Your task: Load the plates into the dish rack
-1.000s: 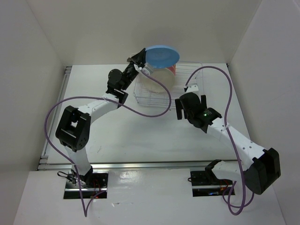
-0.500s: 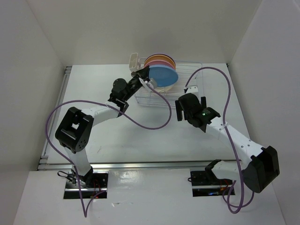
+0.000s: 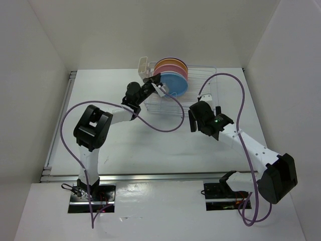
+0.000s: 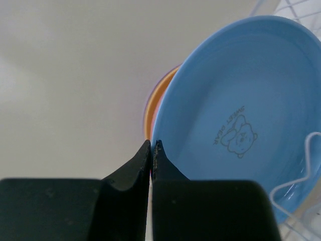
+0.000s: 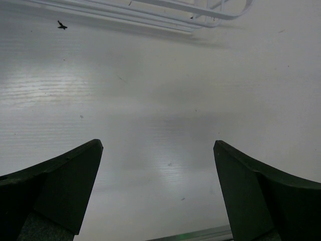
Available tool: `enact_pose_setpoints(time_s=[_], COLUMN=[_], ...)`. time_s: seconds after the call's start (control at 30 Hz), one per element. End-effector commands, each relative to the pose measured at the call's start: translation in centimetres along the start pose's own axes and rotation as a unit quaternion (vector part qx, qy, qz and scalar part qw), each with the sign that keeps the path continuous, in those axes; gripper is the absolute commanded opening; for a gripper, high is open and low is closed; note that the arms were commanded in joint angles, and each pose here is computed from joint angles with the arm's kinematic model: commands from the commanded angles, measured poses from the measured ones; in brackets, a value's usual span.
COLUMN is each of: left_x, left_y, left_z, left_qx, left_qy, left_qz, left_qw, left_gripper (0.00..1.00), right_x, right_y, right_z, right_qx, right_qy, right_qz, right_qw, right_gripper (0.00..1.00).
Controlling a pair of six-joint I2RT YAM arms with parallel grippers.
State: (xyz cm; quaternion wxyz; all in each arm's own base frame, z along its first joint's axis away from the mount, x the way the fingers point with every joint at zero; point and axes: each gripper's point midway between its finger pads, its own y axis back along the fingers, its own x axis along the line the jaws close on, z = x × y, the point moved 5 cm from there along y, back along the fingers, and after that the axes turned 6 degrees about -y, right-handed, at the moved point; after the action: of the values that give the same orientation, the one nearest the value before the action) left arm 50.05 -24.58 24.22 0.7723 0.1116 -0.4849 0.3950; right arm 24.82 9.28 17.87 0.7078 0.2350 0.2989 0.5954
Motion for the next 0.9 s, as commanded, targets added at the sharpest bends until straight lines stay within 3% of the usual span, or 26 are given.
enact_pose_setpoints(time_s=[0.0,0.1,0.17,0.2,0.23,0.3,0.4,0.57,0.7,0.73,0.87], left_x=[1.6,-0.1,-0.6,-0.7,-1.4,-2.0,-2.1,0.8,5.5,6.6,10.5], left_y=[-1.3,-1.1,-0.8,-0.8,-0.5,0.0,0.4,0.7,1.2,1.8,4.4], left_z=[1.4,0.2,-0.1,-0.3,-0.6,-1.3,-1.7,0.8,4.9,6.5,11.4], left_qx=[-0.045,-0.03,-0.022,-0.019,-0.012,0.005,0.025,0.017,0.027,0.06,0.101], left_qy=[-0.02,-0.018,-0.016,-0.019,-0.015,-0.006,0.001,0.006,0.029,0.049,0.131], left_qz=[0.028,0.007,0.005,0.0,-0.01,-0.012,-0.012,0.017,0.06,0.063,0.105], left_qw=[0.998,0.999,1.0,1.0,1.0,1.0,1.0,1.0,0.997,0.995,0.981], left_gripper=[0.0,0.0,0.07,0.14,0.32,0.55,0.78,0.93,0.95,0.95,0.96], right_x=[-0.6,-0.7,-0.5,-0.4,-0.4,-0.3,-0.2,0.4,0.6,0.7,1.3], right_y=[1.1,1.3,1.2,0.9,1.1,0.8,0.6,0.5,0.7,0.6,0.6], right_z=[1.3,1.5,1.7,1.6,1.9,2.0,2.1,2.7,3.2,3.4,4.7], right_qx=[-0.01,-0.01,-0.01,-0.006,-0.009,-0.012,-0.012,-0.026,-0.042,-0.047,-0.08], right_qy=[-0.024,-0.025,-0.024,-0.021,-0.024,-0.019,-0.015,-0.026,-0.039,-0.042,-0.033], right_qz=[-0.016,-0.016,-0.016,-0.018,-0.016,-0.02,-0.02,-0.008,0.006,0.008,0.031], right_qw=[1.0,1.0,1.0,1.0,1.0,1.0,1.0,0.999,0.998,0.998,0.996], right_gripper=[1.0,1.0,1.0,1.0,1.0,1.0,1.0,1.0,1.0,1.0,1.0])
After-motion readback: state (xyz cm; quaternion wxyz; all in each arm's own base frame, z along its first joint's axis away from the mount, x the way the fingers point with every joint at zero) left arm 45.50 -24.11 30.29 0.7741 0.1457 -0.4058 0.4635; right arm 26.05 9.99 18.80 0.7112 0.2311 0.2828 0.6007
